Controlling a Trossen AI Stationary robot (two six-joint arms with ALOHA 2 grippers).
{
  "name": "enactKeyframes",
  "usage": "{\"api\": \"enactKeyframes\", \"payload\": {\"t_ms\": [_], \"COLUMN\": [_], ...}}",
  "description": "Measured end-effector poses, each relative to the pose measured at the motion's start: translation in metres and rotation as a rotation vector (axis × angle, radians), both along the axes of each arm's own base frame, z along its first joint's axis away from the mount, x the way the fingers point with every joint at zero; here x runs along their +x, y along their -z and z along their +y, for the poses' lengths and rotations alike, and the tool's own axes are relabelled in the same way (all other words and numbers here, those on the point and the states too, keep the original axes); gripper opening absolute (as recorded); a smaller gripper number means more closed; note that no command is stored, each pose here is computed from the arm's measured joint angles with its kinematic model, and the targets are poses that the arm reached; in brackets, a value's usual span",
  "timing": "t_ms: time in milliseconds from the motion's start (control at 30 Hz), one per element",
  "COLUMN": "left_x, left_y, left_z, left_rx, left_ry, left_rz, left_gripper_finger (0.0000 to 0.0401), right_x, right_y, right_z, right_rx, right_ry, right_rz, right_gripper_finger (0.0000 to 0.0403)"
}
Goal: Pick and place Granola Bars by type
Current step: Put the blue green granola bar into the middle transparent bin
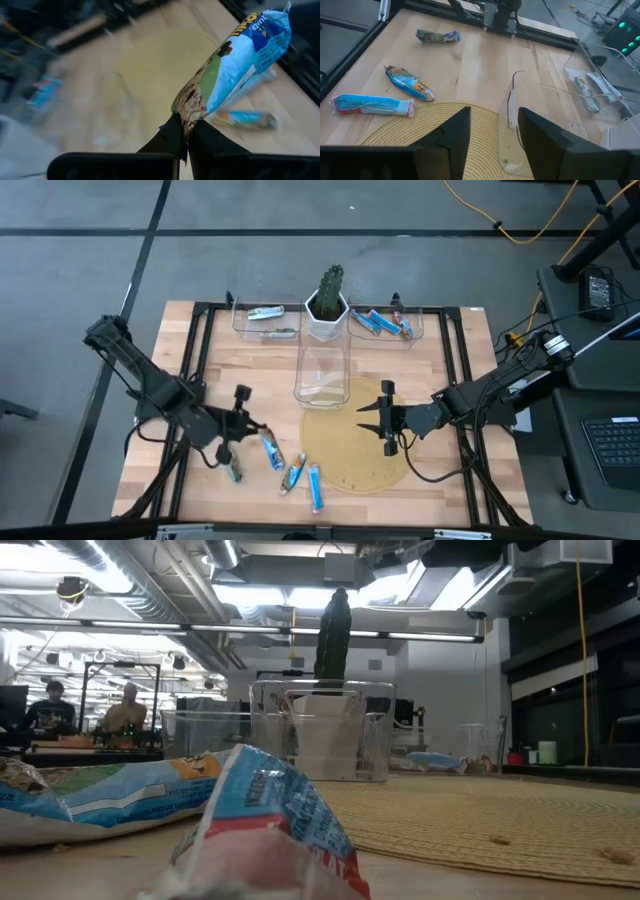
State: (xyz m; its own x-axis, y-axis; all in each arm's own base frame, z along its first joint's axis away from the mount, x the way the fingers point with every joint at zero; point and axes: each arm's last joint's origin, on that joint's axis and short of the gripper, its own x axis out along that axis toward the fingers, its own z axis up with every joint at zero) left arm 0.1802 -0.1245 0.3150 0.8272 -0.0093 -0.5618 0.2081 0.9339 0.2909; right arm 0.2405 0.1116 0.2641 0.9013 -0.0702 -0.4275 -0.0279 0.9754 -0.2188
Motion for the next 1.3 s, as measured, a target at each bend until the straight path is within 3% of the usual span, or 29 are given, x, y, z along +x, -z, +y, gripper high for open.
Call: {"api": "enactKeyframes", "payload": {"t_ms": [133, 333, 600, 1033, 1300], "left_x": [-0.005, -0.005, 0.009, 0.057, 0.089], "left_y": [-0.026, -0.038, -0.069, -0.143, -0.144], "left_z": [0.006, 0.016, 0.052, 0.122, 0.144], "left_rx": [0.019, 0.015, 0.010, 0.019, -0.029], "left_ry": [-0.059, -0.087, -0.138, -0.270, -0.282], "left_rz": [-0.059, -0.078, -0.105, -0.180, -0.117], "left_gripper_finger": [0.0006, 0.0007, 0.0006, 0.0006, 0.0007], "right_x": [0.000, 0.000, 0.000, 0.000, 0.000], "right_y": [0.000, 0.000, 0.000, 0.000, 0.000], "right_z": [0.000, 0.000, 0.000, 0.000, 0.000], "right_rx": [0.001, 0.001, 0.000, -0.001, -0.002], "right_ry": [0.000, 0.000, 0.000, -0.001, 0.000], "right_rz": [0.000, -0.001, 0.000, 0.000, 0.003], "right_gripper_finger": [0.0168, 0.0168, 0.0168, 0.0168, 0.0168]}}
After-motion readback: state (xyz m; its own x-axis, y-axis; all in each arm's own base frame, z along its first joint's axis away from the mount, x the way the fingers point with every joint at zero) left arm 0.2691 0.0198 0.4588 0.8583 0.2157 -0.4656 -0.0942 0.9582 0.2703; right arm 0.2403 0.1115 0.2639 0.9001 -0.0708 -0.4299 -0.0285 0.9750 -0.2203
